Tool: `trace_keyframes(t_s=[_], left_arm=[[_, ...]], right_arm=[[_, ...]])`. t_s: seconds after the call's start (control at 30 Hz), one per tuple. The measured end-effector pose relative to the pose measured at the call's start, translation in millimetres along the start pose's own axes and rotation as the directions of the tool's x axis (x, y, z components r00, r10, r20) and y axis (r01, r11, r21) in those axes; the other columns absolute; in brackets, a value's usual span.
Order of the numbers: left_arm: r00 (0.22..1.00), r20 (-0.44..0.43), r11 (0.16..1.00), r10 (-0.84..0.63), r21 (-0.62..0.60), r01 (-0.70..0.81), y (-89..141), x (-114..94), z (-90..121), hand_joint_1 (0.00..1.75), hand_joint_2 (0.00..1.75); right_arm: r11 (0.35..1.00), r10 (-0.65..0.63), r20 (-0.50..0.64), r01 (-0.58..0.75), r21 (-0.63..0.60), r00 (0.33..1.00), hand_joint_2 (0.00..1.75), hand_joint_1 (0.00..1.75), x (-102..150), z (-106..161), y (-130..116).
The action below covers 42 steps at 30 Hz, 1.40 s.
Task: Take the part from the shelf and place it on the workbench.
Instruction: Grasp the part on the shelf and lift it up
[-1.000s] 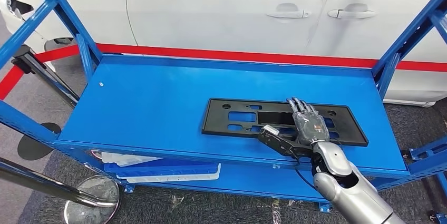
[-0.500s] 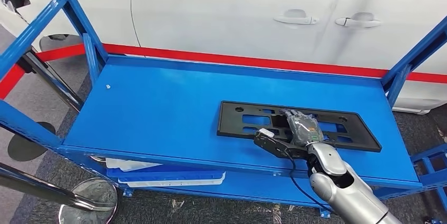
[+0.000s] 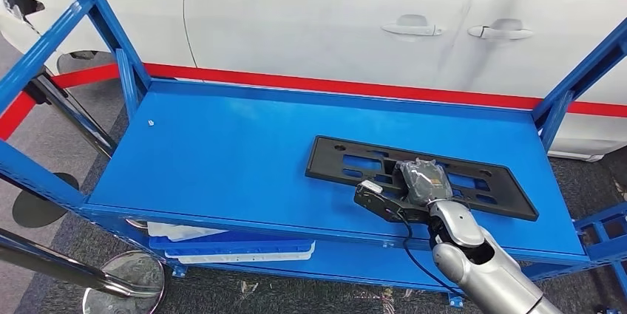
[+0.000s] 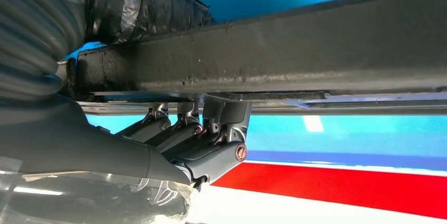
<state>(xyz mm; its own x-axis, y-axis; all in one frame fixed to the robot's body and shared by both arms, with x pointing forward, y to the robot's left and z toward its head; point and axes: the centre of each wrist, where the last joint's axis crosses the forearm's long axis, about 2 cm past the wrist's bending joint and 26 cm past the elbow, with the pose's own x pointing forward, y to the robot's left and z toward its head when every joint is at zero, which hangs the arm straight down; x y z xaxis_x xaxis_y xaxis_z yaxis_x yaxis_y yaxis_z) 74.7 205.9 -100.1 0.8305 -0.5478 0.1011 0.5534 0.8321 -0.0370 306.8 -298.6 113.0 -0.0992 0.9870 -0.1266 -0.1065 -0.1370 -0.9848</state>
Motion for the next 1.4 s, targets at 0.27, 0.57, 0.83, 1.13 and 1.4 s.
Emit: trace_keyframes(t_s=[0.27,0.57,0.83,1.13,1.4], left_arm=[[1.000,0.006,1.000,0.020,-0.001,-0.020,0.2,0.0,0.0,0.00,1.75],[0.994,0.036,0.995,0.103,0.006,-0.103,7.0,2.3,0.3,0.00,1.75],[0.995,0.037,0.995,0.096,0.012,-0.096,6.0,0.3,0.1,0.00,1.75],[0.998,-0.014,0.998,0.065,0.015,-0.065,4.9,-0.3,0.0,0.00,1.75],[0.998,-0.054,0.998,0.042,0.038,-0.040,0.5,-0.8,-0.1,0.00,1.75]], right_arm=[[1.000,-0.011,0.018,0.011,-0.018,1.000,1.75,1.75,6.6,0.9,-5.1],[0.977,-0.086,0.217,0.125,-0.173,0.972,1.75,1.75,86.6,-35.9,-38.9],[0.956,-0.078,0.262,0.146,-0.254,0.962,1.75,1.75,121.7,-42.7,-58.7],[0.907,0.015,0.275,0.103,-0.409,0.961,1.75,1.75,139.7,-29.0,-80.1],[0.923,0.015,0.279,0.093,-0.373,0.960,1.75,1.75,113.7,13.0,-71.5]])
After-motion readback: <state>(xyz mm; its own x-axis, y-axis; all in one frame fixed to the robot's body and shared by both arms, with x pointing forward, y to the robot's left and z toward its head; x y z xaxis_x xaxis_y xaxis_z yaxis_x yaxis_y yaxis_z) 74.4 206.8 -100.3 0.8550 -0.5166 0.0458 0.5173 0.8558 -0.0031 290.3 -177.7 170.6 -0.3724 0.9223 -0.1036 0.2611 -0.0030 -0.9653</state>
